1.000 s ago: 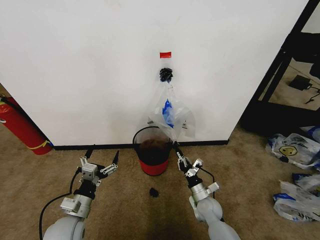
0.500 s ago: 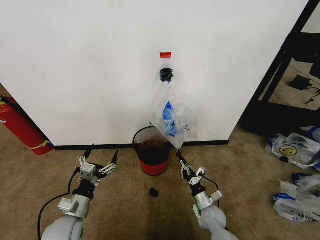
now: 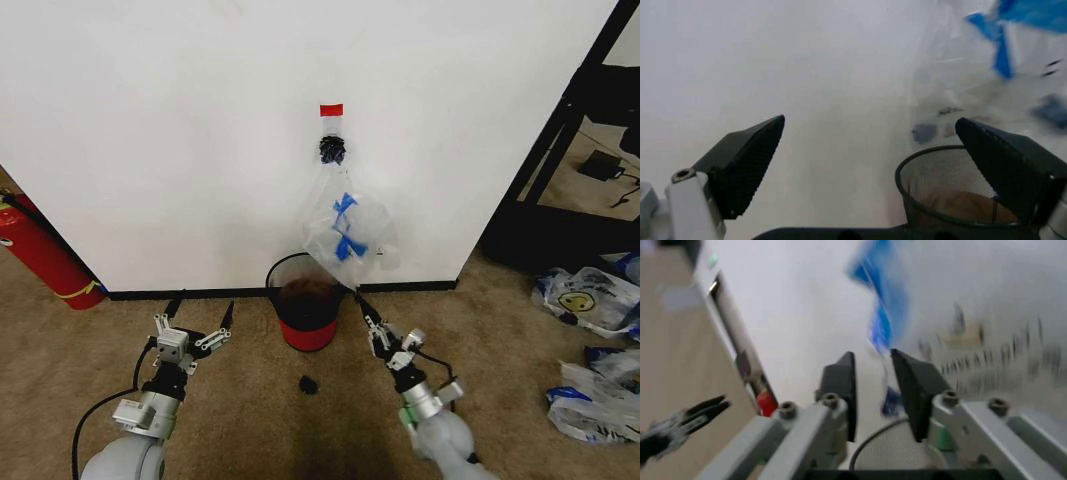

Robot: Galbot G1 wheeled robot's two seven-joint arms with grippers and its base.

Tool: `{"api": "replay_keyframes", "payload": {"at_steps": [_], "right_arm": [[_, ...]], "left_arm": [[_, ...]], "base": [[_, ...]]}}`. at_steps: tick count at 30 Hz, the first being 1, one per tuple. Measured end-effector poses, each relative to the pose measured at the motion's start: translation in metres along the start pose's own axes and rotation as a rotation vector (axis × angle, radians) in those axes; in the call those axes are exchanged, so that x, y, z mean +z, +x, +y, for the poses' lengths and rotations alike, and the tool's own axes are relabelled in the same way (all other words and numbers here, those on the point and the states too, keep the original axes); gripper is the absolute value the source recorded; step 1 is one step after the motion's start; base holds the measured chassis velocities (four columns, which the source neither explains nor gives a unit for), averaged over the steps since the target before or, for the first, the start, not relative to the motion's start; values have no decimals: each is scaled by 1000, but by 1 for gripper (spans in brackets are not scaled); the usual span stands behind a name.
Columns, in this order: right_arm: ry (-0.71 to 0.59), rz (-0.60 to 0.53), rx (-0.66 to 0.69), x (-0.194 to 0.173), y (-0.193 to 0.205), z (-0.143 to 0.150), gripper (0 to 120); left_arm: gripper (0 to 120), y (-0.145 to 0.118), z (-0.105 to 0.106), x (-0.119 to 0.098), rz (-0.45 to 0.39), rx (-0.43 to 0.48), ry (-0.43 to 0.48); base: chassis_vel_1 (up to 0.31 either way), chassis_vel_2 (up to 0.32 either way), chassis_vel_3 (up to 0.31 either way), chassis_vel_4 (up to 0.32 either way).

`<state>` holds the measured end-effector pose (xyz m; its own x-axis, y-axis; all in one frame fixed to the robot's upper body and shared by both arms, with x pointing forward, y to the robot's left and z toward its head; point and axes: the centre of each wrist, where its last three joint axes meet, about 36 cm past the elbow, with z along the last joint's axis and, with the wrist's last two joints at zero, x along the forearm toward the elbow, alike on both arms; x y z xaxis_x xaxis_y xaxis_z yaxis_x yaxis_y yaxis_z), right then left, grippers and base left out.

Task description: Pick up the garbage bag from the wall and place it over the trash bin.

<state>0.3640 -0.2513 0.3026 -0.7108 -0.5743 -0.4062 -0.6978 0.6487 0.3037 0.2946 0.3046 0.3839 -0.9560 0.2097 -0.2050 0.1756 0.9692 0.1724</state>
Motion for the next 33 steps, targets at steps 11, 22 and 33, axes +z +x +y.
{"api": "replay_keyframes", "payload": {"at_steps": [11, 22, 33], "right_arm": [[517, -50, -79, -62, -71, -8, 62], [822, -2, -47, -28, -149, -58, 100], [840, 65, -37, -26, -164, -63, 72]], "left_arm": [[100, -2, -6, 8, 10, 10, 1], [100, 0, 5, 20, 26, -15, -11], [100, -7, 9, 25, 19, -29, -6]], "base": [[0, 0, 0, 0], [0, 0, 0, 0], [0, 0, 0, 0]]}}
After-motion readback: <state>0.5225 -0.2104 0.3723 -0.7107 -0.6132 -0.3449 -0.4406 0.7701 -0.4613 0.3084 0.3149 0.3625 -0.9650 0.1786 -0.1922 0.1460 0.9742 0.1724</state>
